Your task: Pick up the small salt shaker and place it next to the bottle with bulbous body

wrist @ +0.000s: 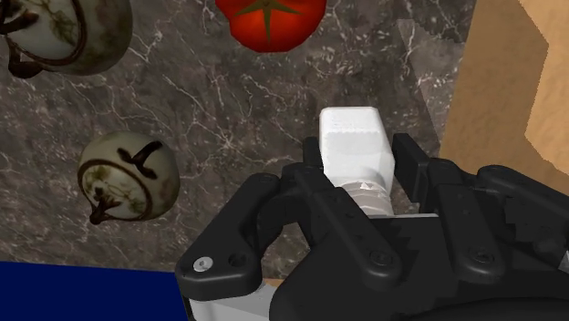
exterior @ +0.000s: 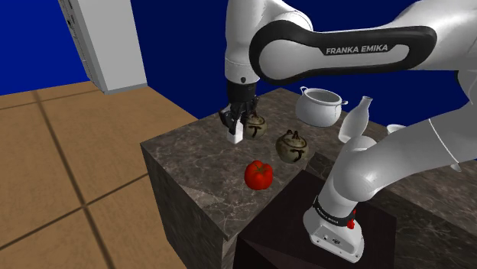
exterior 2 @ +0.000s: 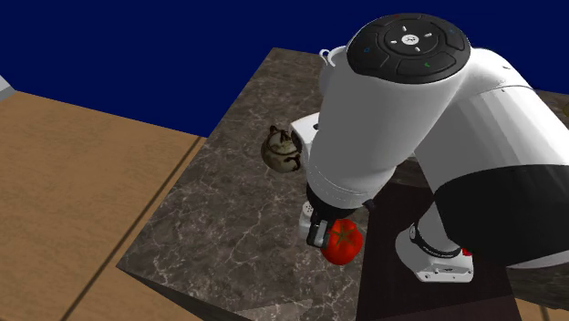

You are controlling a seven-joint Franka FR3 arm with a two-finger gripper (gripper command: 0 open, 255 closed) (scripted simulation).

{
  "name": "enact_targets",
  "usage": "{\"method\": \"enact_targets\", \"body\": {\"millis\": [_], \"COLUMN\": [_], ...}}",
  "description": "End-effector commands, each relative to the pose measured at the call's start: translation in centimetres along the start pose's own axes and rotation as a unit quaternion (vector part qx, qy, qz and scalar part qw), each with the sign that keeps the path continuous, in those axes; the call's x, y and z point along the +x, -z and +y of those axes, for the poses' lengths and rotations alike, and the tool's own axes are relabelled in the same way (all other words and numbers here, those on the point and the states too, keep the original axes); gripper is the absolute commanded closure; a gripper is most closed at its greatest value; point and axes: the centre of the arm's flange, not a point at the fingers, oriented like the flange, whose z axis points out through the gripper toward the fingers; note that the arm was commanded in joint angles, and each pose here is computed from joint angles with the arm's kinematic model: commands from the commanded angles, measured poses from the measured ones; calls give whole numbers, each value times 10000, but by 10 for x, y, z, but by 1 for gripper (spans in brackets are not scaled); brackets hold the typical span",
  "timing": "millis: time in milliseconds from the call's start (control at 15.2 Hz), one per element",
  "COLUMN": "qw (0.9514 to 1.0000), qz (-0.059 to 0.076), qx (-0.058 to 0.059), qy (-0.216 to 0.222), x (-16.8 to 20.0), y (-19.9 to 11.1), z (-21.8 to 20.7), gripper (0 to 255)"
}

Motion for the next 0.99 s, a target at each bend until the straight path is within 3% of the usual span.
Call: {"method": "enact_targets", "body": {"millis": [0,924], "qw": [10000,10000], "qz": [-2,-2], "qx": [-1,-1], "qy": [0,0], "x": [0,7], "y": [11,84], "z": [1,9], "gripper": [255,255]}}
